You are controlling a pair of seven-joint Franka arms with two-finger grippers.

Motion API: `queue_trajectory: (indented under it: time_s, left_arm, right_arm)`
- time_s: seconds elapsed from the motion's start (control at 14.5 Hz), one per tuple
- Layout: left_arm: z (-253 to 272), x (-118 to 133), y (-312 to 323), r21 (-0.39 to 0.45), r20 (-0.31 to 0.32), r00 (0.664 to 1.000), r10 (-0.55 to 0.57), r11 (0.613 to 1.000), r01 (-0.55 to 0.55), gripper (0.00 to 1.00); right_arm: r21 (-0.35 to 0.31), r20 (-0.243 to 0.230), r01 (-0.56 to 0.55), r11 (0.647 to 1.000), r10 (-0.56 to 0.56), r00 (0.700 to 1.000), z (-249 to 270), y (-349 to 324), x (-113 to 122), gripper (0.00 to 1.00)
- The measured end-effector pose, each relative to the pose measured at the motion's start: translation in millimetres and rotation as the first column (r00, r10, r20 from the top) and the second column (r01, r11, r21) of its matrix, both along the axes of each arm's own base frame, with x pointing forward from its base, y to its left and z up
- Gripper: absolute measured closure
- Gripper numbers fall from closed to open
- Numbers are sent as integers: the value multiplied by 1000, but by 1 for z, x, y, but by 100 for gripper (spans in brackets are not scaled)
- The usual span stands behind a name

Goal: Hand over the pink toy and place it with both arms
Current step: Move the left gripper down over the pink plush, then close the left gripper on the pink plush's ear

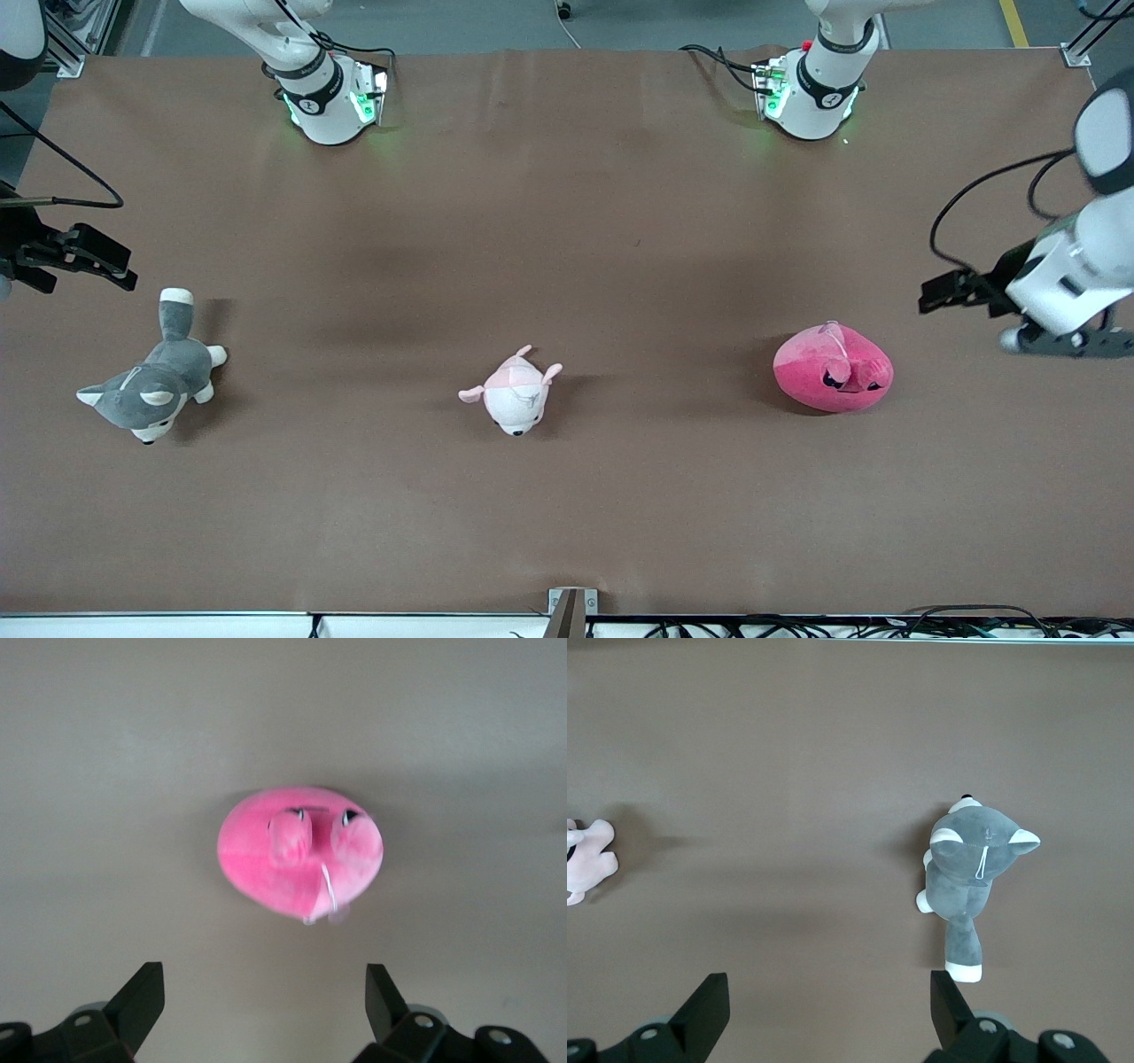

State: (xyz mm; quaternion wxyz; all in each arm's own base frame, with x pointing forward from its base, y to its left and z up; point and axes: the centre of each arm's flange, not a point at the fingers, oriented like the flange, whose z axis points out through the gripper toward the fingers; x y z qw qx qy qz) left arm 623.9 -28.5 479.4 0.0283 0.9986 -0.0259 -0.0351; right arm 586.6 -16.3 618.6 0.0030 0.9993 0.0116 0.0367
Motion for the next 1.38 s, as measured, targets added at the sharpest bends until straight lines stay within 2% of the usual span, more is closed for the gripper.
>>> queue_trajectory:
  time_s: [0.21,0.48,1.03,1.1,1.38]
  left_arm:
    - [-56,15,-18,-10,-7,1000,9,1000,-9,0]
    - [-105,30,-27,-18,-3,1000,19,1000,-19,0]
    - [-134,37,-16,-21,-16,999,41,999,-41,3]
    - [-136,37,-14,-20,-18,999,47,999,-48,7]
    - [-139,37,-11,-15,-25,994,106,994,-107,51]
  right_arm:
    - [0,-1,-2,1000,2,1000,0,1,0,0]
    - [0,-3,-14,1000,14,1000,0,7,0,0]
    - [0,-7,-29,1000,29,1000,-3,16,0,0]
    - [0,-12,-27,1000,27,1000,-5,16,1,0]
    - [0,-27,-34,999,34,999,-12,20,3,0]
